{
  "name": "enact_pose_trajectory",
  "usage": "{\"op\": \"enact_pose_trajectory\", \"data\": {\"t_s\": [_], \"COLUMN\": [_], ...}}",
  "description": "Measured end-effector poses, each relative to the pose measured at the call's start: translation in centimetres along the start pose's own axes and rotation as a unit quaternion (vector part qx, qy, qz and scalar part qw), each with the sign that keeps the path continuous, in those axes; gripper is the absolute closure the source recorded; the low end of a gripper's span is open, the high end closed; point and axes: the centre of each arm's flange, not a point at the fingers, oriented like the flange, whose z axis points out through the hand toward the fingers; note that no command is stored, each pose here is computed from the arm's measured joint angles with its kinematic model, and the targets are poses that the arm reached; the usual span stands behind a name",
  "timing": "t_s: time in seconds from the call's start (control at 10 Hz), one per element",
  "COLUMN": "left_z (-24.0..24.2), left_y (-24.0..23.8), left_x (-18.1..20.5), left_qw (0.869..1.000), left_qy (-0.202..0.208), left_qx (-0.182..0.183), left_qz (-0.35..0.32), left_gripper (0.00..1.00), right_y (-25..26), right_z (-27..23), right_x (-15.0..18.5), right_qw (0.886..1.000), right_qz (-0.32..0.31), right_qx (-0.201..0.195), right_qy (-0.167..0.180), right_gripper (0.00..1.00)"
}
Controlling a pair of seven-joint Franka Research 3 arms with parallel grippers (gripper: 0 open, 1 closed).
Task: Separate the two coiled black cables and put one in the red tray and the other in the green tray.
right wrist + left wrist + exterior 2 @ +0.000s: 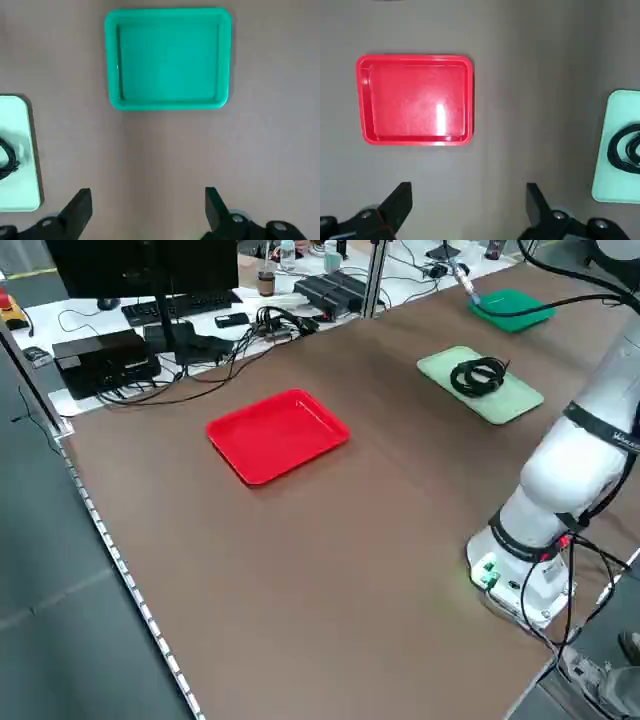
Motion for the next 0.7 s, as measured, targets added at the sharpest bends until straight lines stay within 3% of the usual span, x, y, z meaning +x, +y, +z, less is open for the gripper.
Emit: {"op": "enact_pose_trajectory", "data": {"t_s": [0.7], "left_z": [0.2], "left_y": [0.4], "left_x": [0.2], "left_qw": [1.000], "left_qy": [0.000], "left_qx": [0.000], "left_qz": [0.004], "left_gripper": [0.01], "right_y": [-0.1], "right_z": [1.2], "right_x": [-0.1], "right_qw": [1.000], "right_qz": [-0.001], "right_qx": [0.000], "right_qy": [-0.014], "right_gripper": [0.00]}}
